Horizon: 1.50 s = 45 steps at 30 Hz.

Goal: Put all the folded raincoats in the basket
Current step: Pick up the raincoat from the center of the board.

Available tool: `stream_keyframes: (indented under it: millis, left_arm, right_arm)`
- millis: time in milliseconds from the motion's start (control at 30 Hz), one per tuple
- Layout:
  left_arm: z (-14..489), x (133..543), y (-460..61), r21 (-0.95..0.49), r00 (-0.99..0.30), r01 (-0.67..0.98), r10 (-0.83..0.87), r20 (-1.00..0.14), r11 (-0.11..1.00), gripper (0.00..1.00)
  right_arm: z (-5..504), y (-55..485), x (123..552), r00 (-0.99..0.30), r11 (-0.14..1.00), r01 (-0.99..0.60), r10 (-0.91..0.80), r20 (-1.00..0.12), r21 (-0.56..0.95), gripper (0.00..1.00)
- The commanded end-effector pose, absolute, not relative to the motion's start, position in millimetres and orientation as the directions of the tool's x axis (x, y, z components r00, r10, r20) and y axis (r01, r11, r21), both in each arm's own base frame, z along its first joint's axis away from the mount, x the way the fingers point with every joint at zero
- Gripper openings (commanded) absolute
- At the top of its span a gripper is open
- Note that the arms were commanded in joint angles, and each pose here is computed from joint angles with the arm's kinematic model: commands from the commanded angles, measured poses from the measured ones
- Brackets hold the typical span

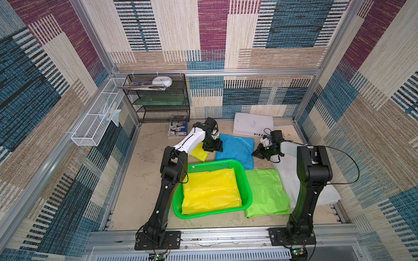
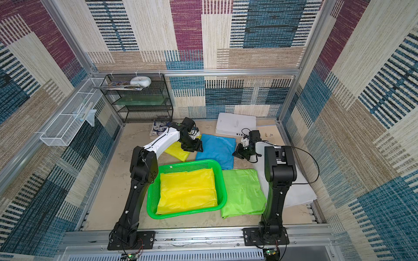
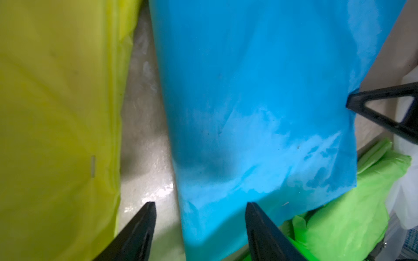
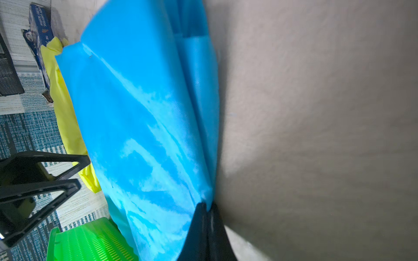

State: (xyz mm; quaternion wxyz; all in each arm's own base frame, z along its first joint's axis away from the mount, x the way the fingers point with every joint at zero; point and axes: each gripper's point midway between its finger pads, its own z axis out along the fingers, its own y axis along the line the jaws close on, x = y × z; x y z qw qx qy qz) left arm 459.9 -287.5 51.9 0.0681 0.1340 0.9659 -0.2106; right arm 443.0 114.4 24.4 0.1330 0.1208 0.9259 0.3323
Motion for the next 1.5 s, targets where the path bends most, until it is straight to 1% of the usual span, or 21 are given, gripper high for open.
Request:
stream_keyframes:
  millis: [0, 133, 200, 267, 333, 367, 433, 467, 500, 533, 567, 767, 1000, 1167, 1300, 1400, 1467]
  left_arm:
    - [31.8, 457.6, -277.5, -0.329, -0.956, 0.286, 0.247, -0.158, 0.900, 0.66]
    - [17.5, 456.4, -283.0, -0.335, -0.956, 0.290, 0.255, -0.146, 0.896, 0.62]
    - [13.2, 456.8, -285.6, -0.333, -0.955, 0.293, 0.257, -0.147, 0.896, 0.59]
    - [10.3, 458.1, -285.9, -0.335, -0.958, 0.283, 0.246, -0.148, 0.899, 0.51]
    - [11.1, 459.8, -287.2, -0.341, -0.961, 0.271, 0.231, -0.153, 0.900, 0.36]
    - [13.3, 460.7, -288.2, -0.346, -0.962, 0.266, 0.224, -0.156, 0.900, 0.31]
    - [23.0, 465.1, -291.4, -0.359, -0.961, 0.264, 0.210, -0.182, 0.895, 0.27]
    - [28.2, 466.3, -293.9, -0.371, -0.959, 0.267, 0.207, -0.195, 0.889, 0.20]
    - [34.8, 468.1, -296.0, -0.381, -0.957, 0.269, 0.201, -0.209, 0.885, 0.11]
    - [40.8, 469.8, -297.1, -0.386, -0.956, 0.266, 0.192, -0.219, 0.883, 0.04]
    - [48.6, 471.8, -298.2, -0.391, -0.955, 0.267, 0.185, -0.233, 0.881, 0.00]
    - [93.3, 474.5, -301.9, -0.420, -0.943, 0.275, 0.156, -0.296, 0.865, 0.00]
    - [156.7, 474.9, -291.4, -0.388, -0.912, 0.287, 0.127, -0.389, 0.876, 0.00]
    - [203.3, 468.3, -280.1, -0.359, -0.894, 0.287, 0.114, -0.433, 0.888, 0.00]
    - [235.8, 451.0, -260.1, -0.336, -0.896, 0.236, 0.071, -0.439, 0.912, 0.00]
    - [256.4, 418.0, -243.0, -0.360, -0.922, 0.167, 0.016, -0.387, 0.918, 0.00]
    - [260.9, 391.7, -230.2, -0.369, -0.934, 0.125, -0.016, -0.356, 0.921, 0.00]
  right_arm:
    - [21.3, 112.2, 434.6, -0.941, 0.766, 0.154, 0.307, -0.145, 0.624, 0.06]
    - [22.3, 112.7, 432.9, -0.941, 0.768, 0.149, 0.303, -0.148, 0.622, 0.06]
    - [21.7, 113.0, 432.7, -0.942, 0.767, 0.150, 0.303, -0.146, 0.624, 0.06]
    - [22.8, 114.2, 432.3, -0.942, 0.765, 0.147, 0.301, -0.147, 0.627, 0.05]
    - [24.4, 115.2, 433.0, -0.942, 0.764, 0.141, 0.299, -0.152, 0.629, 0.03]
    - [25.8, 115.6, 433.5, -0.942, 0.762, 0.139, 0.300, -0.153, 0.633, 0.01]
    - [32.3, 119.6, 435.4, -0.942, 0.746, 0.120, 0.295, -0.162, 0.655, 0.00]
    - [35.6, 121.2, 436.3, -0.941, 0.739, 0.112, 0.293, -0.167, 0.664, 0.00]
    - [39.8, 122.5, 437.4, -0.940, 0.735, 0.104, 0.293, -0.175, 0.670, 0.00]
    - [43.5, 122.9, 438.1, -0.938, 0.733, 0.098, 0.294, -0.183, 0.673, 0.00]
    - [46.7, 122.4, 438.8, -0.936, 0.734, 0.094, 0.295, -0.190, 0.673, 0.00]
    - [78.3, 125.9, 444.5, -0.923, 0.717, 0.046, 0.297, -0.244, 0.696, 0.00]
    - [125.2, 129.6, 451.6, -0.901, 0.697, -0.029, 0.292, -0.321, 0.716, 0.00]
    - [159.9, 133.3, 452.3, -0.883, 0.676, -0.078, 0.294, -0.365, 0.732, 0.00]
    - [187.6, 140.5, 446.4, -0.876, 0.644, -0.113, 0.295, -0.381, 0.757, 0.00]
    - [204.2, 150.4, 435.7, -0.886, 0.651, -0.136, 0.257, -0.385, 0.747, 0.00]
    - [214.9, 162.4, 421.8, -0.898, 0.651, -0.161, 0.216, -0.384, 0.742, 0.00]
